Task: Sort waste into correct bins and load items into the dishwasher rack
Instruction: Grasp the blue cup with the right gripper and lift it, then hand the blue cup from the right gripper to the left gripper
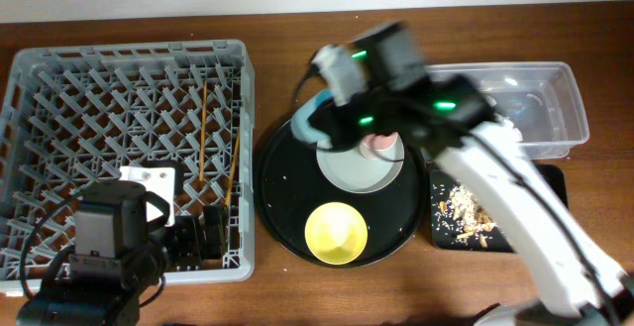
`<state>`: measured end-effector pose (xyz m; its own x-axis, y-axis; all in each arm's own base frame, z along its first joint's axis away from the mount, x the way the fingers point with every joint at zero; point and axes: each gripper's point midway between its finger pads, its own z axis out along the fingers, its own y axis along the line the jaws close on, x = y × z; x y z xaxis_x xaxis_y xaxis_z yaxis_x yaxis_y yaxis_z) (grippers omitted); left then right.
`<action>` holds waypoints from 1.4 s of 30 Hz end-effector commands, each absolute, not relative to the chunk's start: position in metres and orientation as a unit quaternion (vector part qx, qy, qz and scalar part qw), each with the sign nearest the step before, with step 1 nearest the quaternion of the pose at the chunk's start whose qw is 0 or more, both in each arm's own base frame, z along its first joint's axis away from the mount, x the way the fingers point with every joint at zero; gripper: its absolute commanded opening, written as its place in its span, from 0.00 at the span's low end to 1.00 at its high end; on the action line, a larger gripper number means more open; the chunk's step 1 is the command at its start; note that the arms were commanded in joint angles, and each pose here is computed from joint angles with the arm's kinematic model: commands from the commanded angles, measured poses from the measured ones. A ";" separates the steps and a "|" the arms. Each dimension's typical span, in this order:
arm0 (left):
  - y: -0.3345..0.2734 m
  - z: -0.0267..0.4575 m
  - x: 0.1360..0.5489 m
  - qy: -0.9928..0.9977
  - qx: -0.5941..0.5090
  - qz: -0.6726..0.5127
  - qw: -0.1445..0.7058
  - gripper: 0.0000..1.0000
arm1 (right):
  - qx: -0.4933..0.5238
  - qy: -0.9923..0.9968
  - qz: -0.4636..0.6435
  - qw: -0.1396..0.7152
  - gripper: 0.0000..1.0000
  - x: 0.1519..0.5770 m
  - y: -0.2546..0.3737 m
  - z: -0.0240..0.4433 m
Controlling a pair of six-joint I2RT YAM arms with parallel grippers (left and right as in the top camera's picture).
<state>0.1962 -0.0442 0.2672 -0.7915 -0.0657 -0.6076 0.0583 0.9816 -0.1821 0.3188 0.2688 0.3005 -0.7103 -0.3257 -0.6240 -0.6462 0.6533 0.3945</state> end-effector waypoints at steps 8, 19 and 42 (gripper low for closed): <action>-0.017 0.274 0.206 0.935 -0.029 -0.022 0.354 0.99 | -0.356 0.700 0.568 0.247 0.04 0.270 0.217 0.374; -0.192 0.385 0.199 0.693 0.321 -0.529 0.370 0.99 | -0.372 0.608 0.669 0.210 0.04 0.233 0.237 0.411; -0.207 0.398 0.185 0.619 0.386 -0.596 0.334 0.43 | -0.446 0.573 0.654 0.213 0.05 0.195 0.263 0.419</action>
<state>0.1991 -0.2037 0.3883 -0.5207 0.0713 -0.8508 0.8536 0.0620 -0.5172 0.1917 0.2607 0.4253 -0.5379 -0.2179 -0.8144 -0.7614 -0.2891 0.5803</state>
